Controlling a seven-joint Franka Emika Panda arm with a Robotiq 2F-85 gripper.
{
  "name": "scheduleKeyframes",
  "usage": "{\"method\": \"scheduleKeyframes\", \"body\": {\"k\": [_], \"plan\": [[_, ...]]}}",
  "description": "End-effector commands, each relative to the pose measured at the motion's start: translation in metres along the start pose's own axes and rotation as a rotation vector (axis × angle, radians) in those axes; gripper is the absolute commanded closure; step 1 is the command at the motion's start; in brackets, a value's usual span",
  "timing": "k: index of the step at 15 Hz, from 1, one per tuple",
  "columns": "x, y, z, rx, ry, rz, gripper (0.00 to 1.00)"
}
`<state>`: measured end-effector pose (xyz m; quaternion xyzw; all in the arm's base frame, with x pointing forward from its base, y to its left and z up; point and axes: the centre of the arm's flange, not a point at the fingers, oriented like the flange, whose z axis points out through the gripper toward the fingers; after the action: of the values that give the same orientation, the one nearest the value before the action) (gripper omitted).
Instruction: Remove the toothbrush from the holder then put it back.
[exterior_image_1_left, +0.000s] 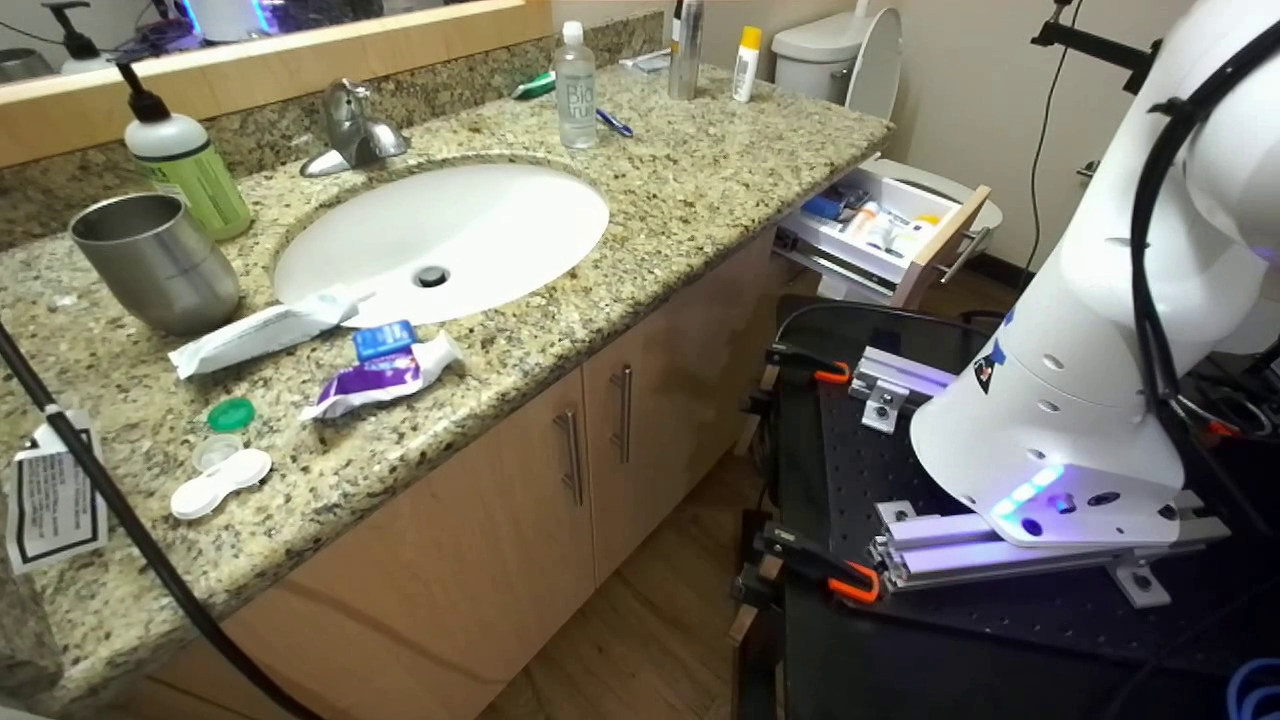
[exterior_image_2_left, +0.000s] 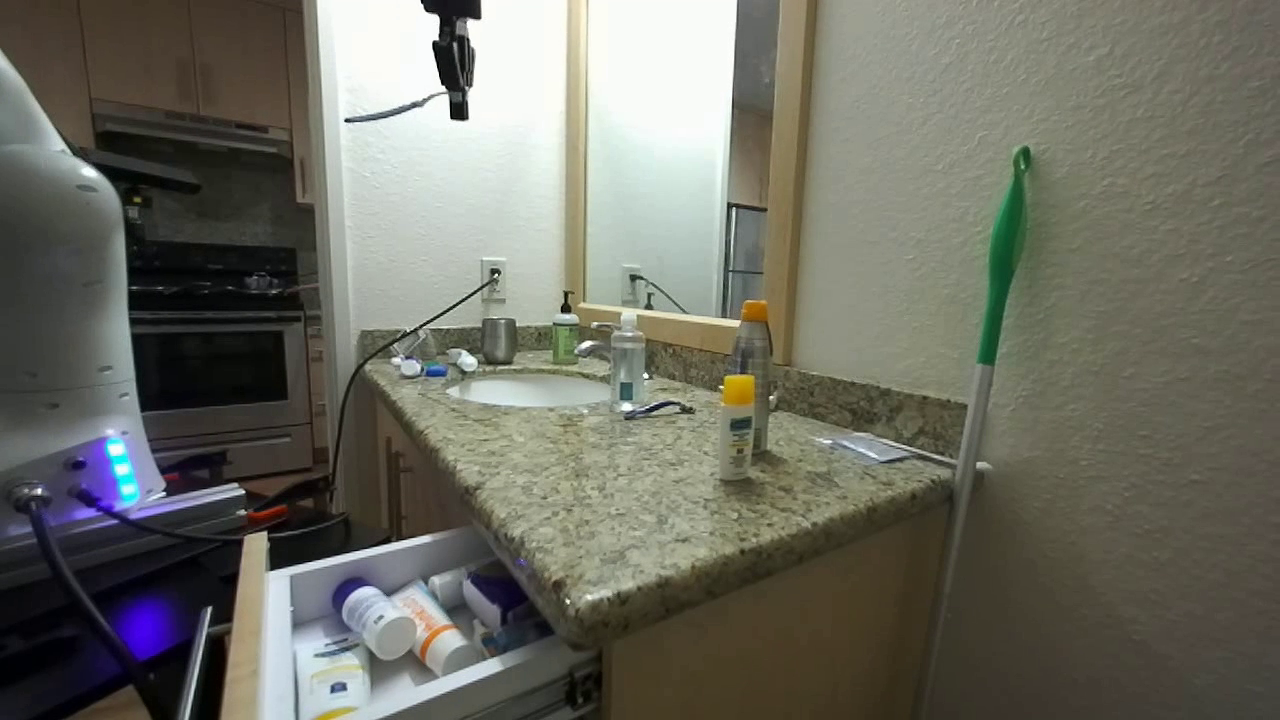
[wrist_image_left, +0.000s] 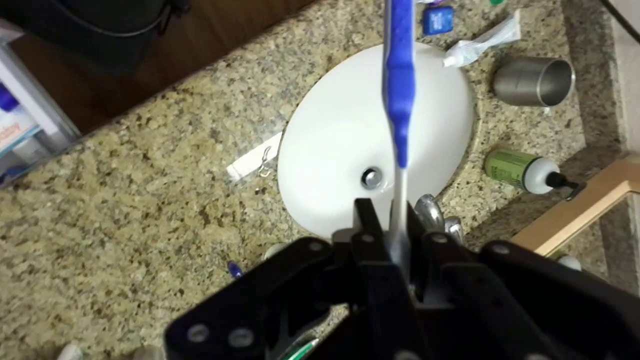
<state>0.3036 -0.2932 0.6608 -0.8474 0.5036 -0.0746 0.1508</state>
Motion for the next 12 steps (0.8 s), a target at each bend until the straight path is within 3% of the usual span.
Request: {"method": "scheduleKeyframes", "body": {"k": [1,3,4,7,9,12], "plan": [[0.004,0.006,0.007,0.033,-0.014,0.021,0.87],[0.004,0.006,0.016,0.05,-0.025,0.027,0.87],[0.003,0.004,0.017,0.051,-0.027,0.025,0.97],[0.044,0.009,0.047,0.002,0.12,0.196,0.97],[0.076,0.032,0.077,-0.014,0.202,0.278,0.97],[0.111,0.071,0.141,-0.104,0.28,0.401,0.97]]}}
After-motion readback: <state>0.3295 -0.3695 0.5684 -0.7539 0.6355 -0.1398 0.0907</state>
